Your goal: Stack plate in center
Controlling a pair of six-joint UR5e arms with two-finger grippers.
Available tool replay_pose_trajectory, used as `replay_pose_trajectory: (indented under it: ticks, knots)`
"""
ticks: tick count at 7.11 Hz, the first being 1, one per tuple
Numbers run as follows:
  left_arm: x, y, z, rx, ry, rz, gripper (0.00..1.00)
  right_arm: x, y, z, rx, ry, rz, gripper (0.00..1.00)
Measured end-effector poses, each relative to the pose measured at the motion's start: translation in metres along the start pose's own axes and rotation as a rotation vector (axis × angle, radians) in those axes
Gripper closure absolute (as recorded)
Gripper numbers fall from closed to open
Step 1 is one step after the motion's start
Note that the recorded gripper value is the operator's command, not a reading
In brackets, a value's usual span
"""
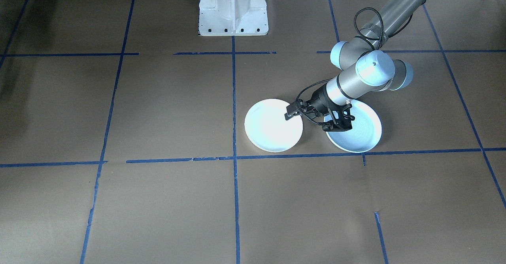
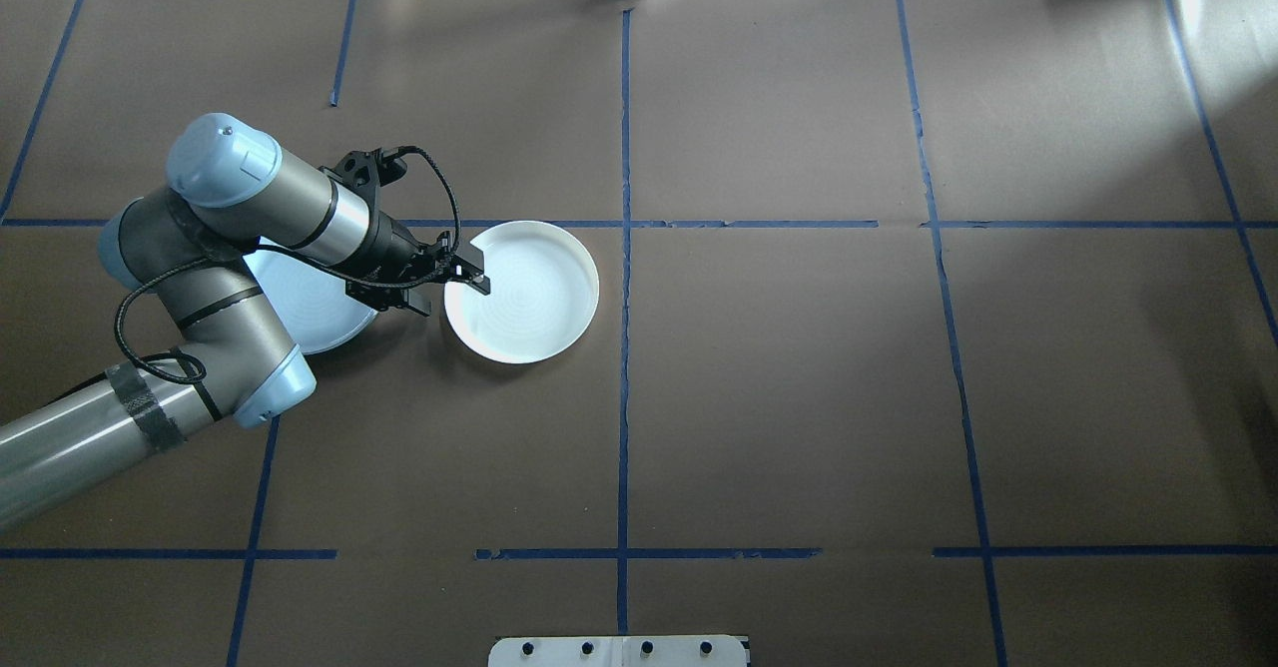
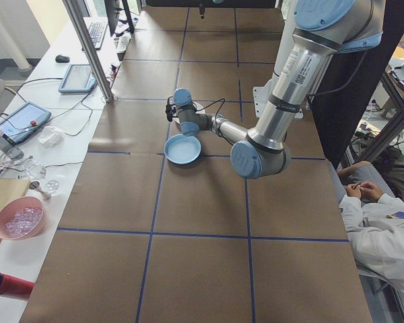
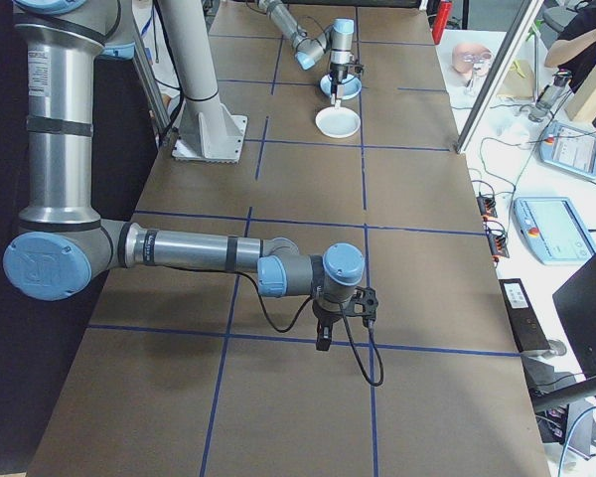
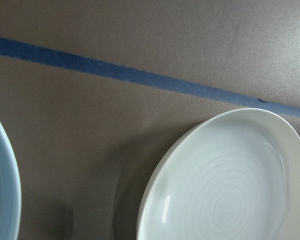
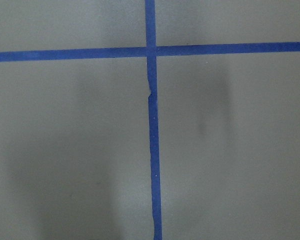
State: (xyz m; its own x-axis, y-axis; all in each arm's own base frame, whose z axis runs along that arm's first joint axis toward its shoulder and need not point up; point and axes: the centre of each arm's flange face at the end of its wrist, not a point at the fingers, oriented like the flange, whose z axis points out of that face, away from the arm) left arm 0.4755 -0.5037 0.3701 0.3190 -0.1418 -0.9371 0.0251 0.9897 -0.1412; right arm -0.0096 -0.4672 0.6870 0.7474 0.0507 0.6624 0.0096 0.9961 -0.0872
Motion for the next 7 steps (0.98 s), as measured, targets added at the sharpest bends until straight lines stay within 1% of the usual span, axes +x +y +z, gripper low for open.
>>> replay_pose_trajectory:
  ticks: [1, 2, 3, 5, 6, 7]
  knots:
    - [-0.0009, 0.0006, 0.0031, -0.003, -0.004, -0.002, 0.41, 0.0, 0.0, 0.0, 0.0, 0.0, 0.0, 0.0]
    - [-0.0018, 0.0004, 0.0047, -0.005, -0.007, -0.002, 0.53, 0.0001, 0.0, -0.0001, 0.0, 0.0, 0.0, 0.0]
    - [-0.0027, 0.0001, 0.0056, -0.005, -0.009, -0.003, 0.59, 0.0, 0.0, 0.0, 0.0, 0.0, 0.0, 0.0]
    - [-0.0052, -0.0007, 0.0074, -0.006, -0.014, -0.005, 0.77, 0.0, 0.0, 0.0, 0.0, 0.0, 0.0, 0.0]
    - [-0.0056, -0.0009, 0.0077, -0.006, -0.015, -0.005, 1.0, 0.0001, 0.0, -0.0001, 0.0, 0.0, 0.0, 0.0]
    - [-0.0059, -0.001, 0.0079, -0.006, -0.016, -0.005, 1.0, 0.0001, 0.0, -0.0001, 0.0, 0.0, 0.0, 0.0]
